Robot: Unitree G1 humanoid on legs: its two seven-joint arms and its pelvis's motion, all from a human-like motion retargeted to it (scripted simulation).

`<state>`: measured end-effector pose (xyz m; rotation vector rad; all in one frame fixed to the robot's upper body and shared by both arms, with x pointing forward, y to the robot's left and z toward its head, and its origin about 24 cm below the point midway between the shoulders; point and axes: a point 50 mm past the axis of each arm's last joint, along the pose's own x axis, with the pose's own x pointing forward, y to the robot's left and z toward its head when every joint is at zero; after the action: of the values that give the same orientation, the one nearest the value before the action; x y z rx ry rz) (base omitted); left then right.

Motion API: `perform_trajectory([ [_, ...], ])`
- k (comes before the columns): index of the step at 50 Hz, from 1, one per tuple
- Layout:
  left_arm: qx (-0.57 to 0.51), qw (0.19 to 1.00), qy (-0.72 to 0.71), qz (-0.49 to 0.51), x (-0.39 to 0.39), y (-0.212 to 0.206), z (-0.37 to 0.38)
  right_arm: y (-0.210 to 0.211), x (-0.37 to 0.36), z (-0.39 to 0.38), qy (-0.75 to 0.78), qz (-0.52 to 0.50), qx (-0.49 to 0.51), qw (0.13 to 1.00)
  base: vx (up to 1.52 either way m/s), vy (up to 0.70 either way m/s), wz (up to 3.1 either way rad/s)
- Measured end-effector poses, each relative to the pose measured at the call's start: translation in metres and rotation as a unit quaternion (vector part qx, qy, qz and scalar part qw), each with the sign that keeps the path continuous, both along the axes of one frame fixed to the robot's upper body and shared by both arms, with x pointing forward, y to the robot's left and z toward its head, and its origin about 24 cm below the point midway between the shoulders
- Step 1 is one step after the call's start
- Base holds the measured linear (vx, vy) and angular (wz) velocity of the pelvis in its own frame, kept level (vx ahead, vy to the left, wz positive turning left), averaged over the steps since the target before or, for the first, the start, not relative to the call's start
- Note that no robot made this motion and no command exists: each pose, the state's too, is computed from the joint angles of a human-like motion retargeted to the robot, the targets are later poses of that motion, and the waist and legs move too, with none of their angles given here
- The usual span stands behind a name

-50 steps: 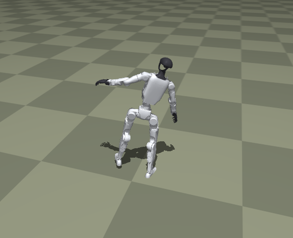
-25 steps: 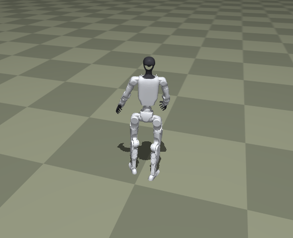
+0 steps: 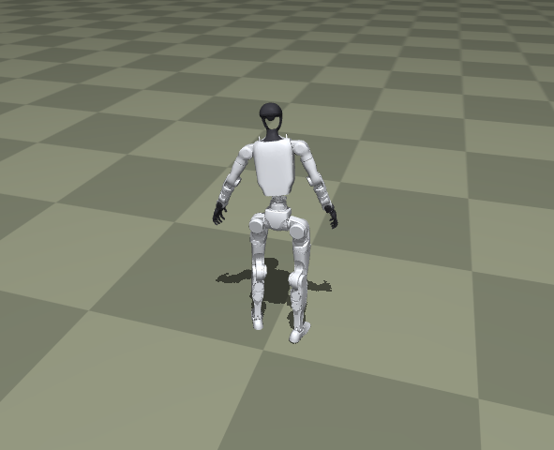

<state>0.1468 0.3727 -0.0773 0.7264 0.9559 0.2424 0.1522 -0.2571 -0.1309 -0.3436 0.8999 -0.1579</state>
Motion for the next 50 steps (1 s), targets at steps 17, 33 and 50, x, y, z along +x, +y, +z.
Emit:
perform_trajectory([
  [17, 0.349, 0.9, -0.208, 0.16, -0.027, 0.162, 0.262, -0.194, -0.004, 0.13, -0.1, -0.226, -0.227, 0.942, -0.01, 0.04, -0.56],
  [33, 0.342, 0.905, -0.19, 0.165, -0.045, 0.172, 0.306, -0.257, -0.022, 0.223, -0.04, -0.227, -0.303, 0.925, 0.02, 0.06, -0.07],
  [50, 0.308, 0.918, -0.154, 0.198, -0.062, 0.175, 0.28, -0.267, -0.036, 0.24, -0.063, -0.278, -0.304, 0.909, 0.03, -0.02, 0.19],
])
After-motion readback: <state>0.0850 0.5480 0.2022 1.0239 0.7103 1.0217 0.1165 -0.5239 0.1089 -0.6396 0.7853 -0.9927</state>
